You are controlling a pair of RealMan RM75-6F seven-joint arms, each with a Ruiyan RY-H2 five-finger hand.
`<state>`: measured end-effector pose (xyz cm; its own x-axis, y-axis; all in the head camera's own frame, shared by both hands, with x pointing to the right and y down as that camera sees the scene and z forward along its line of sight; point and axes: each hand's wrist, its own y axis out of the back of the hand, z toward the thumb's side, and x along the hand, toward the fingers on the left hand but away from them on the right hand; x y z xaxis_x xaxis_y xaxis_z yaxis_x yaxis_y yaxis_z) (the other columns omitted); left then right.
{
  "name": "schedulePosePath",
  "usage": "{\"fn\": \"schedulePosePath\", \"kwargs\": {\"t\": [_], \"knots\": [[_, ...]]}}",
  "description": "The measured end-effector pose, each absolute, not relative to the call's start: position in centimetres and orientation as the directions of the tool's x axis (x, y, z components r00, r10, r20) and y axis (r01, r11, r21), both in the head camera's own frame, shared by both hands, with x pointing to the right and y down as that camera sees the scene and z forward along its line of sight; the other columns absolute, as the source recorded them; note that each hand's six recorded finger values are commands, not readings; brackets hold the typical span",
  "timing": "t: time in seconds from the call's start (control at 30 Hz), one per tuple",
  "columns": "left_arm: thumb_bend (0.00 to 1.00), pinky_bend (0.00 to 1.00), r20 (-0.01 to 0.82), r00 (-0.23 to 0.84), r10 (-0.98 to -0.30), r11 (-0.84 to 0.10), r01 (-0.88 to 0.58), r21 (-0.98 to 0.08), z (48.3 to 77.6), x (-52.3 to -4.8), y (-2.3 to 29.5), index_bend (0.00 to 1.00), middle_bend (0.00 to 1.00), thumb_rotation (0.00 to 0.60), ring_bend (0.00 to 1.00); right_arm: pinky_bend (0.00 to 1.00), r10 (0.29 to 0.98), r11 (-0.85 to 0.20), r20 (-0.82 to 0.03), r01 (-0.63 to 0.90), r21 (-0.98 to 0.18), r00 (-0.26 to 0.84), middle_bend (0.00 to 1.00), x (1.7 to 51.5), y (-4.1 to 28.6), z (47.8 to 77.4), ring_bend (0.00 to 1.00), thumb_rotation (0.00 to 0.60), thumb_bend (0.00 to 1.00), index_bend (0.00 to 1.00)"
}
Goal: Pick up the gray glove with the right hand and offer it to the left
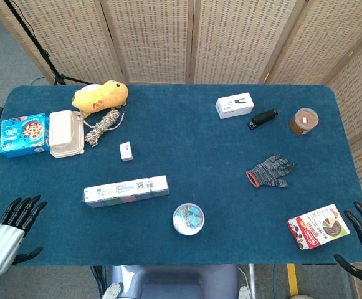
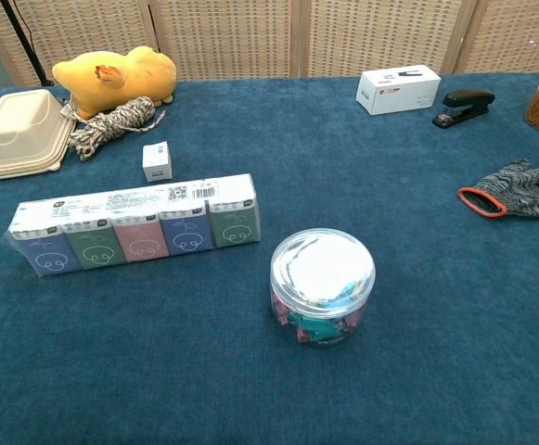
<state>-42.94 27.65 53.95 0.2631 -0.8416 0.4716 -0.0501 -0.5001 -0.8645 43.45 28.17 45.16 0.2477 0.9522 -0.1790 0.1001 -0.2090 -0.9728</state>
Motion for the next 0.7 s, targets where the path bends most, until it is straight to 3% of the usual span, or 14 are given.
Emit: {"fn": "schedulePosePath", "kwargs": {"t": [0.7], "knots": [[0.00,0.00,0.426,0.260,-0.867,-0.458,-0.078,-0.885,53.8,-42.9,26.8,0.00,0.00,0.600,0.00,0.11,0.936,-0.276,-0.241,0.111,-0.955,0.255,0.00,43.2,28.2,46.7,0.00,0.600,0.00,0.00]]}}
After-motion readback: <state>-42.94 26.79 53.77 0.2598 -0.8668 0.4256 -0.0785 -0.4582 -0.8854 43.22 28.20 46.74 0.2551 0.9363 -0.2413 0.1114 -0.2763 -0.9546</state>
